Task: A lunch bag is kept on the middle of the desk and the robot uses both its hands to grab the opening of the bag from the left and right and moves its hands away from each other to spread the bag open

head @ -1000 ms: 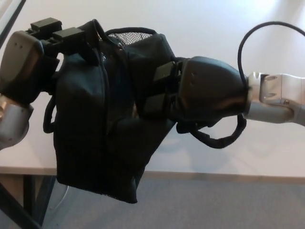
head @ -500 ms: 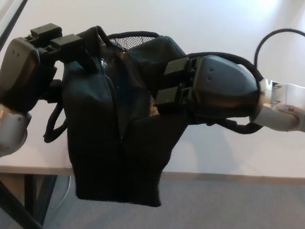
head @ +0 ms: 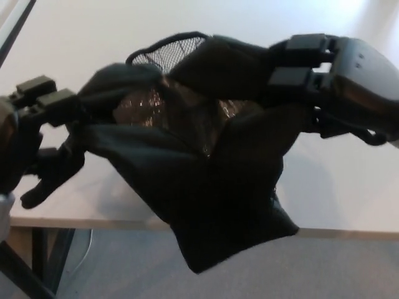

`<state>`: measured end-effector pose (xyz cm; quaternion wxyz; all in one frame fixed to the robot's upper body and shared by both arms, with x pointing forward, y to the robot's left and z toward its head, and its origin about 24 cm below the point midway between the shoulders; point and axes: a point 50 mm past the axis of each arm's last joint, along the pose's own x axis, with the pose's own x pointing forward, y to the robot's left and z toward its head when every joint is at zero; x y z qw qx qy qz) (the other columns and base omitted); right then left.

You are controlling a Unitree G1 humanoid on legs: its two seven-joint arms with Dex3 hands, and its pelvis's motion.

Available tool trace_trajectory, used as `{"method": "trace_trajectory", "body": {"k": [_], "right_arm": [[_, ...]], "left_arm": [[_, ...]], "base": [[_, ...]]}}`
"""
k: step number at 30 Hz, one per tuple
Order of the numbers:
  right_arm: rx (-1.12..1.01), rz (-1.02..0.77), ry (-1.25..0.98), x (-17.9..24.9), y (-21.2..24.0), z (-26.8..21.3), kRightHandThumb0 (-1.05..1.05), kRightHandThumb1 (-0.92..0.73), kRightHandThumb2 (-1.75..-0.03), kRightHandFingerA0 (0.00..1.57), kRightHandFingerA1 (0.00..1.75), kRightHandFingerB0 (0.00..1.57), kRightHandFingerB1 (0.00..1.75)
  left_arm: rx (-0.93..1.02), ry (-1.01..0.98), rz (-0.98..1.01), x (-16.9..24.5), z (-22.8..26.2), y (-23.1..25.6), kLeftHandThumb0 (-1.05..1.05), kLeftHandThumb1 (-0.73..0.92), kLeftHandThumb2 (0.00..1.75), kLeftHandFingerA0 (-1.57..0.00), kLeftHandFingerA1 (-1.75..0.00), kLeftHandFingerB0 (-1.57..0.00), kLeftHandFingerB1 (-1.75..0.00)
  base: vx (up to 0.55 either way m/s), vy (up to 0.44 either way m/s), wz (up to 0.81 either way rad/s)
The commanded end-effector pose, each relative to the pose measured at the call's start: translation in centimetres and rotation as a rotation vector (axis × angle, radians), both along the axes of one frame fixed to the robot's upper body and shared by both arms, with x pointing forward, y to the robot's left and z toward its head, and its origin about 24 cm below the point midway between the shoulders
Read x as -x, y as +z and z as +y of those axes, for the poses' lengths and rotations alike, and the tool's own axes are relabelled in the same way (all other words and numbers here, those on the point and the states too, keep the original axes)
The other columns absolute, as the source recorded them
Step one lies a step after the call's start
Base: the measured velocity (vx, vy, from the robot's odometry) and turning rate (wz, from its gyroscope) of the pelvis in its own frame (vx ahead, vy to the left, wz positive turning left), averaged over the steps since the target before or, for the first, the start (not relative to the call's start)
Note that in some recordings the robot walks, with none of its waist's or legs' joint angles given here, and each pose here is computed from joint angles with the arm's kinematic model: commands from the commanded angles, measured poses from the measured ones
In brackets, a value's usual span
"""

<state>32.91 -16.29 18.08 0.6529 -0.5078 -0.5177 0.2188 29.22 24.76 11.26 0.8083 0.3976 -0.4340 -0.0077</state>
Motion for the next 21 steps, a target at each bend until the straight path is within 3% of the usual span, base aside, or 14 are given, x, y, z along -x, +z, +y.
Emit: {"method": "trace_trajectory", "body": {"k": [1, 6, 7, 8, 10, 21], "right_arm": [[-0.284, 0.054, -0.295, 1.6, -1.7, -8.7, -0.07, -0.67, -0.57, 0.75, 1.75, 0.54, 1.7], [-0.397, 0.137, -0.393, 3.3, -4.9, -11.1, -0.12, -0.68, -0.58, 0.72, 1.75, 0.53, 1.7], [-0.413, 0.147, -0.401, 3.5, -5.2, -11.2, -0.13, -0.69, -0.58, 0.72, 1.75, 0.52, 1.72], [-0.43, 0.158, -0.406, 3.7, -5.6, -11.4, -0.13, -0.69, -0.58, 0.72, 1.75, 0.52, 1.72], [-0.467, 0.19, -0.439, 4.4, -6.9, -11.6, -0.14, -0.71, -0.58, 0.75, 1.75, 0.54, 1.74], [-0.527, 0.231, -0.501, 5.0, -8.8, -11.6, -0.15, -0.72, -0.57, 0.74, 1.75, 0.55, 1.75]], "left_arm": [[0.158, 0.216, 0.001, 4.2, 5.8, -2.0, -0.25, 0.37, 1.21, -0.9, -1.48, -0.88, -1.25], [0.277, 0.309, 0.015, 5.7, 7.0, -3.2, -0.21, 0.34, 1.3, -0.97, -1.49, -0.9, -1.27], [0.286, 0.309, 0.009, 5.8, 7.1, -3.1, -0.25, 0.42, 1.12, -0.95, -1.51, -0.85, -1.26], [0.29, 0.307, 0.002, 5.8, 7.2, -3.0, -0.25, 0.42, 1.12, -0.95, -1.51, -0.85, -1.26], [0.322, 0.339, -0.008, 5.9, 7.6, -2.9, -0.19, 0.37, 1.27, -0.95, -1.54, -0.88, -1.13], [0.357, 0.382, -0.024, 5.4, 7.9, -2.7, -0.08, 0.39, 1.3, -0.95, -1.54, -0.9, -1.21]], "base": [[0.0, 0.0, 0.0], [0.0, 0.0, 0.0], [0.0, 0.0, 0.0], [0.0, 0.0, 0.0], [0.0, 0.0, 0.0], [0.0, 0.0, 0.0]]}}
